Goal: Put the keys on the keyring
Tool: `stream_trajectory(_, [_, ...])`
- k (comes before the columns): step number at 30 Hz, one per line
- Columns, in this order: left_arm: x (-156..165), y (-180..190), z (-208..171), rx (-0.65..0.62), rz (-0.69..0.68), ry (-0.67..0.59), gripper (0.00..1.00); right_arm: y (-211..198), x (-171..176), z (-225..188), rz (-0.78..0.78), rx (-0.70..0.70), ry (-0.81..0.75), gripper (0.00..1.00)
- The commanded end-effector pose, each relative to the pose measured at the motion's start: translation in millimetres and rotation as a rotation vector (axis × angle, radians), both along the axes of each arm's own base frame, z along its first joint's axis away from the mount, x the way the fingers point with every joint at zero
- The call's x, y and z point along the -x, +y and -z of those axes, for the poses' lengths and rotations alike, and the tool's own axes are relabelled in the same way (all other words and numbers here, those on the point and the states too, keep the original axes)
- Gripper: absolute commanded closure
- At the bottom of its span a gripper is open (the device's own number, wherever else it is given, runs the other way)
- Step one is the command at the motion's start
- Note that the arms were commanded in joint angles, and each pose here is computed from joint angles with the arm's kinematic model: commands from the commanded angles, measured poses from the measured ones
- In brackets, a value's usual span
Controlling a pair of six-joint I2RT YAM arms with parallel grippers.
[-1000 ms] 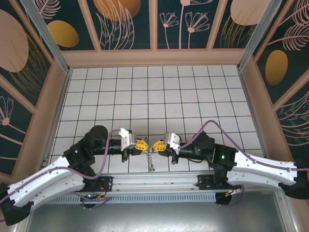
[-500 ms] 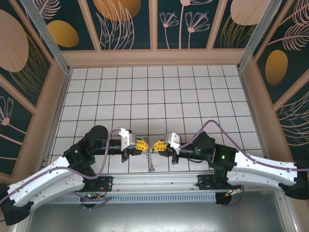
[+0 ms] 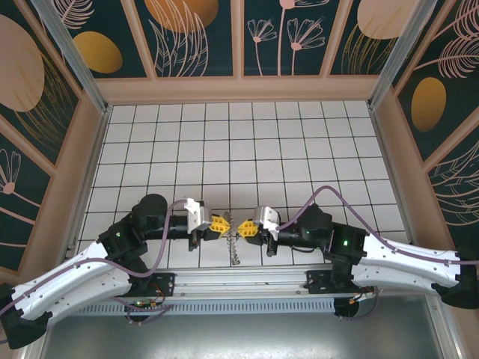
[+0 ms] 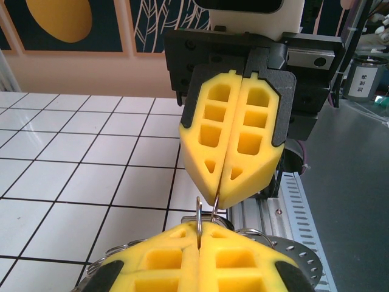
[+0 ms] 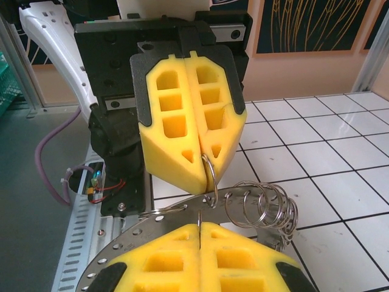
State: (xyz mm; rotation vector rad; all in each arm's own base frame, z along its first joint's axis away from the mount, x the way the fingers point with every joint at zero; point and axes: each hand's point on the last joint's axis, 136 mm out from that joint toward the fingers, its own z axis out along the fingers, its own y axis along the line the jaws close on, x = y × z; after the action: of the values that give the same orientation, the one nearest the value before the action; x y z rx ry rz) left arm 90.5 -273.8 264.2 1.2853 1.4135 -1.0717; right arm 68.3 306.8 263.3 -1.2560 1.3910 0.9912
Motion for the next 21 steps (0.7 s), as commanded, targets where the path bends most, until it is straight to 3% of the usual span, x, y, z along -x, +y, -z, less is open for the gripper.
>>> stream_trajectory(1, [2.2,-1.2,-21.2,0.049,0.016,-0.050,1.00,-1.5,-2.5,-11.3,0.012,-0.045,-0.005,1.00])
stream_trajectory(21, [2.1,-1.7,-21.9,0.051,0.017,-0.050,1.00,-1.9,-9.0,-17.8,0.040,-0.061,-0.033,1.00])
